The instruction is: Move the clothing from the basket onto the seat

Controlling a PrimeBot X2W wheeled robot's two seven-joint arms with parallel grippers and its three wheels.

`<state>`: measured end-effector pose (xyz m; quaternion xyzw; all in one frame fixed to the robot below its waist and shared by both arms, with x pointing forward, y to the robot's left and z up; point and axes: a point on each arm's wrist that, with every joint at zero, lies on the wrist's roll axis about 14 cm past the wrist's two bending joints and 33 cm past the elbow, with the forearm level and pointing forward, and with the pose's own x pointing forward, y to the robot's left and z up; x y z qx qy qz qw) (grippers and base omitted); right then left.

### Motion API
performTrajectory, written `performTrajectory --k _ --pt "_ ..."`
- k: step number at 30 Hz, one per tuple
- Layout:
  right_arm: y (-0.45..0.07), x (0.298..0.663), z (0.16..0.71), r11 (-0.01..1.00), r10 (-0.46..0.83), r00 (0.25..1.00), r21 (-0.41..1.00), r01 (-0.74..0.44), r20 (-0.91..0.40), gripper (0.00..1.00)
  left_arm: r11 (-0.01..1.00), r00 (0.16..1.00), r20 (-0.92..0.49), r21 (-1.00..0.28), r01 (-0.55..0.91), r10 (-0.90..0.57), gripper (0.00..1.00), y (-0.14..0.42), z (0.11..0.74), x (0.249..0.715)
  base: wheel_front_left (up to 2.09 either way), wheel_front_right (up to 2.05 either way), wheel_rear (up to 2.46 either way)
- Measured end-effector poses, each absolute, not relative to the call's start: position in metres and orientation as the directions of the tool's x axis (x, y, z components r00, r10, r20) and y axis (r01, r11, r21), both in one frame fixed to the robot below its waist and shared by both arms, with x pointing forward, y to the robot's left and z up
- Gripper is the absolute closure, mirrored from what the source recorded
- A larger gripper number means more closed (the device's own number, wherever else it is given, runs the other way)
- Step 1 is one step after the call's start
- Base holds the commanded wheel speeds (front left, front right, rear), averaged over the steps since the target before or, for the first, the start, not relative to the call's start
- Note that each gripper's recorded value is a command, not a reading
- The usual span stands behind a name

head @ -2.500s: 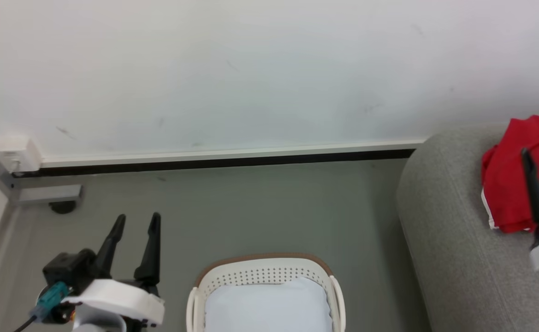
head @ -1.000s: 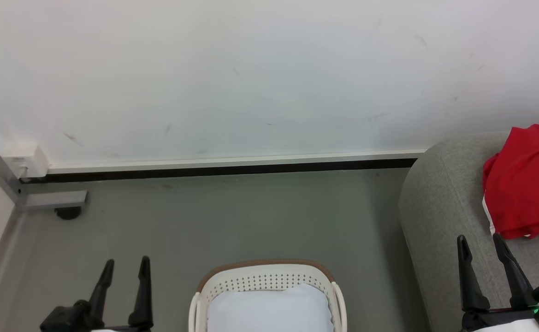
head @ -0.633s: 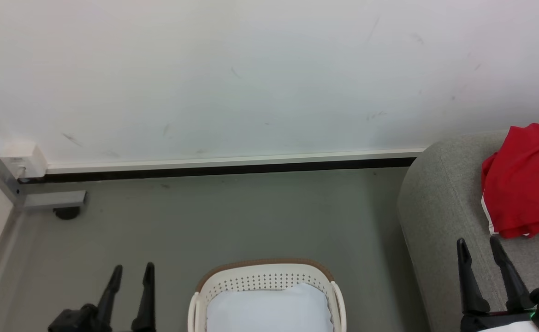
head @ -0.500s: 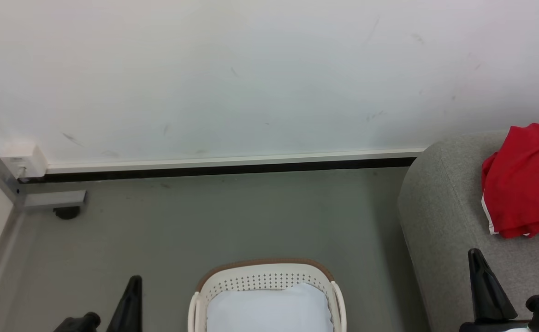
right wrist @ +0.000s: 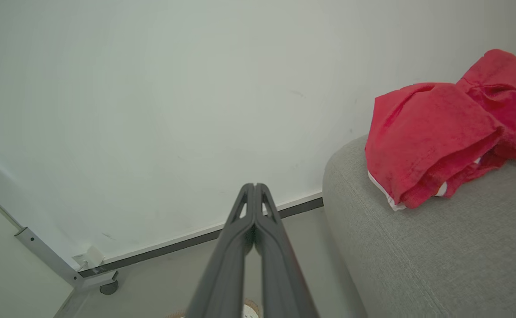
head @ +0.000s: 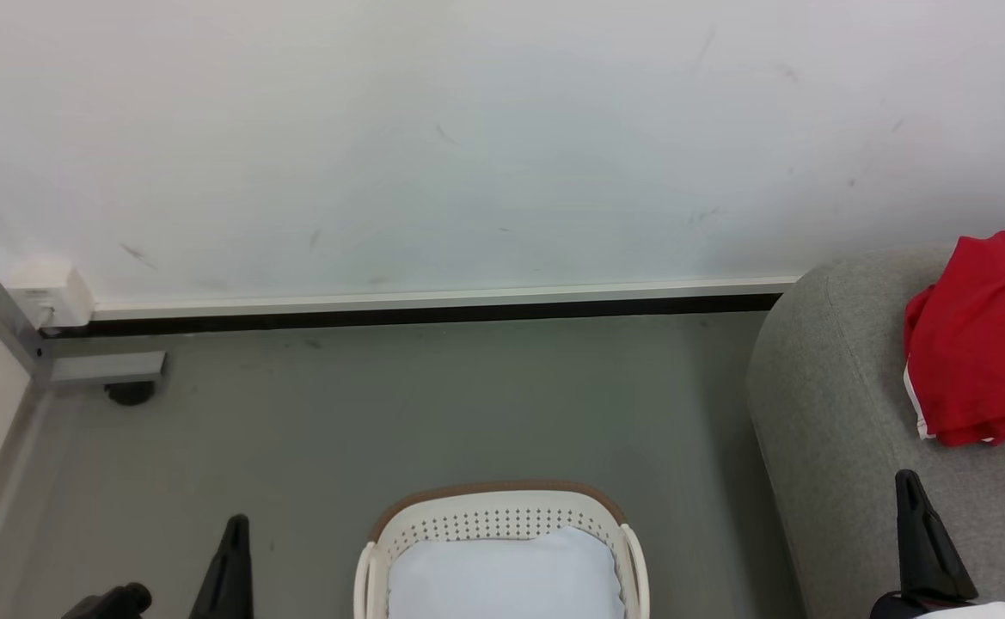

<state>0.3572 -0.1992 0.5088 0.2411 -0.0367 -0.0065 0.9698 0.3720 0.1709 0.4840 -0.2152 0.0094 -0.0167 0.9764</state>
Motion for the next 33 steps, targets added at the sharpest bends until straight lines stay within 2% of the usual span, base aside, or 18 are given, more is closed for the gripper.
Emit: performTrajectory --k 16,33 --pt "-0.205 0.363 0.504 0.751 -0.056 0.998 0.660 0.026 0.024 1.00 0.777 0.999 -0.040 -0.629 -0.023 -0.004 1.00 0.179 0.484 0.376 0.00 0.00 0.00" --pt "-0.207 0.368 0.502 0.595 -0.063 0.998 0.803 0.040 -0.003 1.00 0.624 0.998 -0.057 -0.780 -0.050 0.010 1.00 0.184 0.485 0.379 0.00 0.00 0.00"
